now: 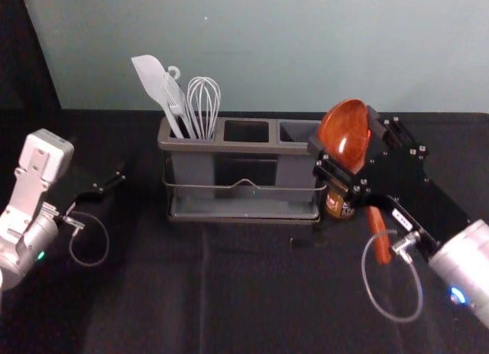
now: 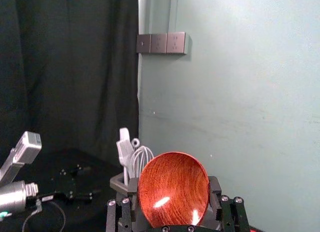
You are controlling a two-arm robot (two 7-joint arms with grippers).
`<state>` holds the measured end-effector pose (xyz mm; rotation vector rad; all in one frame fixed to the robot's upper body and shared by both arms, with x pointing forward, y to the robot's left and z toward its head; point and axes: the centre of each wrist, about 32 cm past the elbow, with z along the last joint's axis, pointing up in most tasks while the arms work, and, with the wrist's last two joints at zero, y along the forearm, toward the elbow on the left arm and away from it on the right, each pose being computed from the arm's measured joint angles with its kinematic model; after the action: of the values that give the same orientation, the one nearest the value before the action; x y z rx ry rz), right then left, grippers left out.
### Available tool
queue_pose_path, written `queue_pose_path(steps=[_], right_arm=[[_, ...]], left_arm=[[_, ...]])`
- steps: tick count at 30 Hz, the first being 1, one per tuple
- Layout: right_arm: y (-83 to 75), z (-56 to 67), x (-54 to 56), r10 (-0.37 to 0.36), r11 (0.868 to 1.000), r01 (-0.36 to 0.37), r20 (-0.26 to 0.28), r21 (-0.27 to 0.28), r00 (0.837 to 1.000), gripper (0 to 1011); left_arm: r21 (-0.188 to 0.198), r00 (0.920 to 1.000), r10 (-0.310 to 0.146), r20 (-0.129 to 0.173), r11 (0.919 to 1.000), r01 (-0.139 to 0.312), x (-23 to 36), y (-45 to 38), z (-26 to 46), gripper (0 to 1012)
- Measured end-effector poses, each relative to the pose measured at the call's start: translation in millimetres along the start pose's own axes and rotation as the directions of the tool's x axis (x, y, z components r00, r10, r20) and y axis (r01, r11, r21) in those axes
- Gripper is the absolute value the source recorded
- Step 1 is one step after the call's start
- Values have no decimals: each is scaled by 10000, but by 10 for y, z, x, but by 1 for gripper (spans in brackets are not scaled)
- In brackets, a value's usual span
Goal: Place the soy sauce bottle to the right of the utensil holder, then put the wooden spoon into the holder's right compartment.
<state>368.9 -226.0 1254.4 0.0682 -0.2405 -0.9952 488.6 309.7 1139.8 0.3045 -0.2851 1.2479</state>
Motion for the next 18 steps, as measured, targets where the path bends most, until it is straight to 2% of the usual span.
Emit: queue_pose_path(steps=[3, 6, 7, 10, 13, 16, 18], right_arm=[[69, 14, 31, 49, 9998, -50, 41, 174, 10000, 836], [241, 37, 113, 288, 9985, -299, 231, 453, 9993, 837], [241, 37, 113, 288, 9985, -299, 231, 453, 9993, 837], [462, 40, 232, 664, 9956, -692, 455, 626, 9968, 837], [618, 33, 309, 913, 9927, -957, 610, 733, 9940, 837], [855, 20, 420, 1192, 9877, -1270, 873, 911, 9890, 837], [939, 12, 456, 1277, 9857, -1366, 919, 984, 9875, 837]], left_arm=[[1, 10000, -1, 0, 10000, 1, 0, 0, 0, 1000], [-1, 10000, 1, 0, 10000, -1, 0, 0, 0, 1000], [1, 10000, 0, 0, 10000, 0, 0, 0, 0, 1000], [1, 10000, 0, 0, 10000, 0, 0, 0, 0, 1000], [1, 10000, -1, 0, 10000, 1, 0, 0, 0, 1000], [0, 10000, 0, 0, 10000, 0, 0, 0, 0, 1000], [0, 10000, 0, 0, 10000, 0, 0, 0, 0, 1000]])
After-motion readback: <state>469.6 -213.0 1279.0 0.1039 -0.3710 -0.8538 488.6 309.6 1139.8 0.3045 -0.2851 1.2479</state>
